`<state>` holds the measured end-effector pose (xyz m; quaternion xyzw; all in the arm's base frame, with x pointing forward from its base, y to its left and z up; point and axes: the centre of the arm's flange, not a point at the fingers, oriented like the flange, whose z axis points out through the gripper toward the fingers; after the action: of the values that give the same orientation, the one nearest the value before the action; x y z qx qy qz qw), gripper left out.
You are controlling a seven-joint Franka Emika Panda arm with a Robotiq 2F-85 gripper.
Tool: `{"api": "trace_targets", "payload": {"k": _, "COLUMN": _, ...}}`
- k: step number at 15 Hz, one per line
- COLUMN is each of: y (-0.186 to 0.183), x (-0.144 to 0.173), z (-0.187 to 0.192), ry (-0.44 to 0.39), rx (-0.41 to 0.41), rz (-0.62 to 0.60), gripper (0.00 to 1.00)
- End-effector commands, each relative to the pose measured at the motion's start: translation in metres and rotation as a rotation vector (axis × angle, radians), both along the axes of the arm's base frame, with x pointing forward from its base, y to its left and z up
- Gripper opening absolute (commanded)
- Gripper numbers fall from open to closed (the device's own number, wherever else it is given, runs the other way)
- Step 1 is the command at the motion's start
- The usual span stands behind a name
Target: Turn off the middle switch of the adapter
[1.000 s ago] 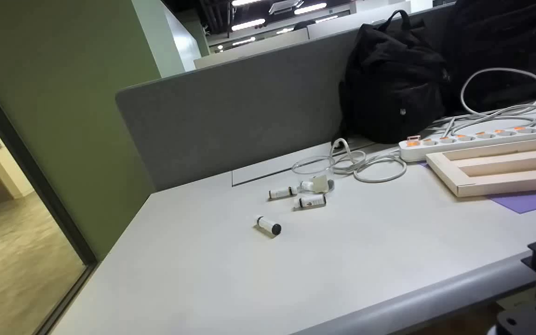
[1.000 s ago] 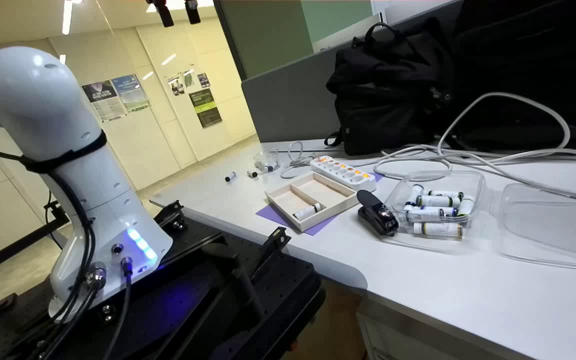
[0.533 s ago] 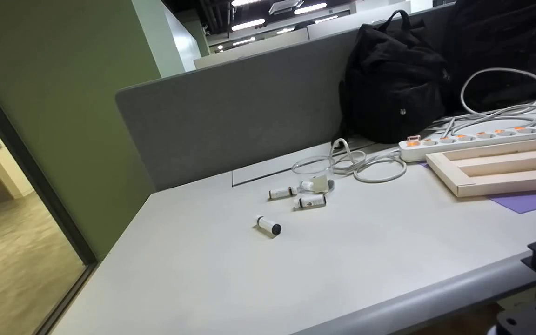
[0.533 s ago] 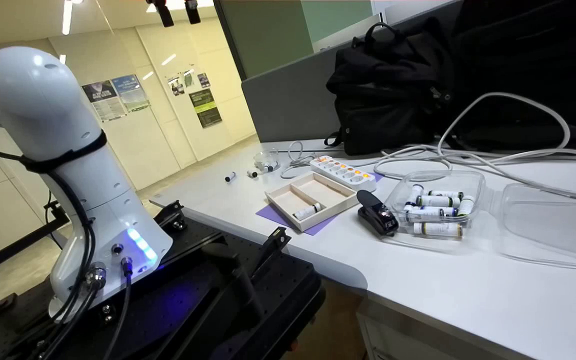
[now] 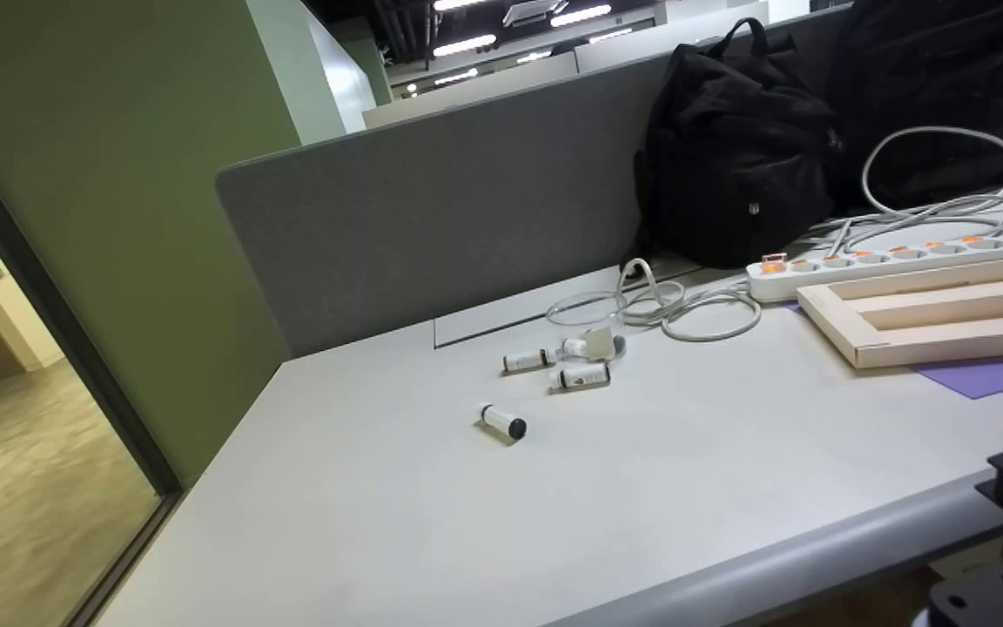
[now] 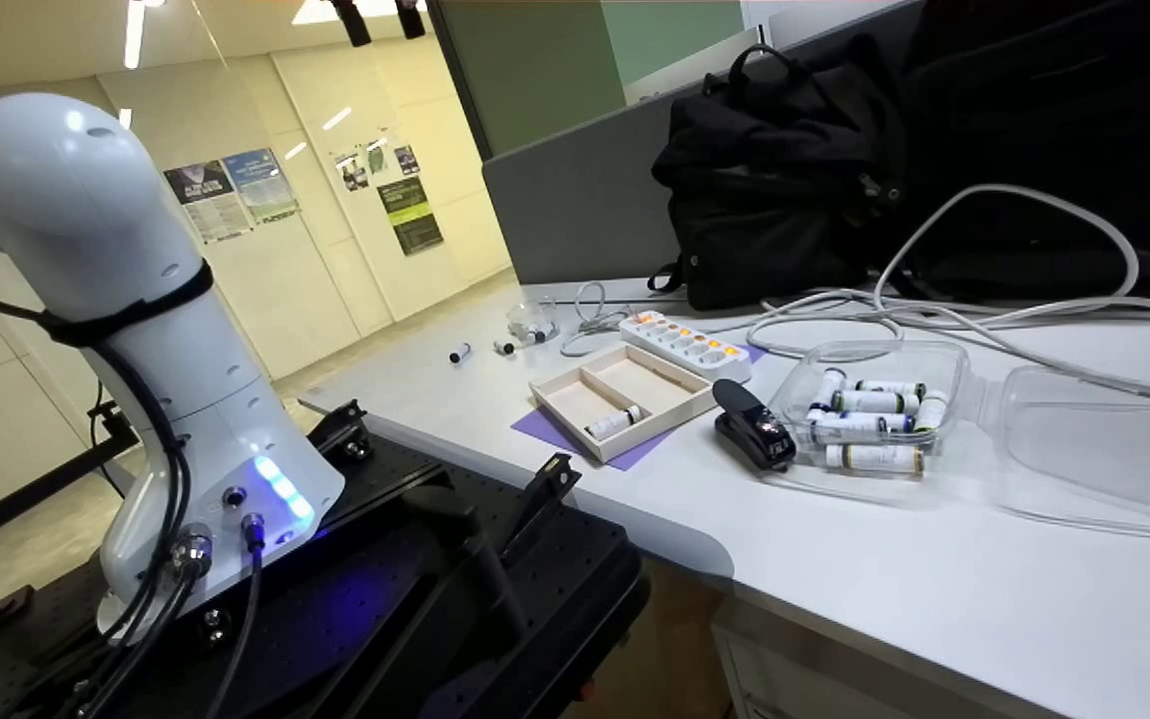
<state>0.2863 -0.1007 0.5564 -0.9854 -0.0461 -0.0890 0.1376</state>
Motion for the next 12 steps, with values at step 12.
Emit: {"api": "trace_targets", "payload": {"k": 12, "y": -0.101, "x": 0.139, "z": -0.035, "ry": -0.172, "rx": -0.065, "rz": -0.172, "gripper": 1.00}}
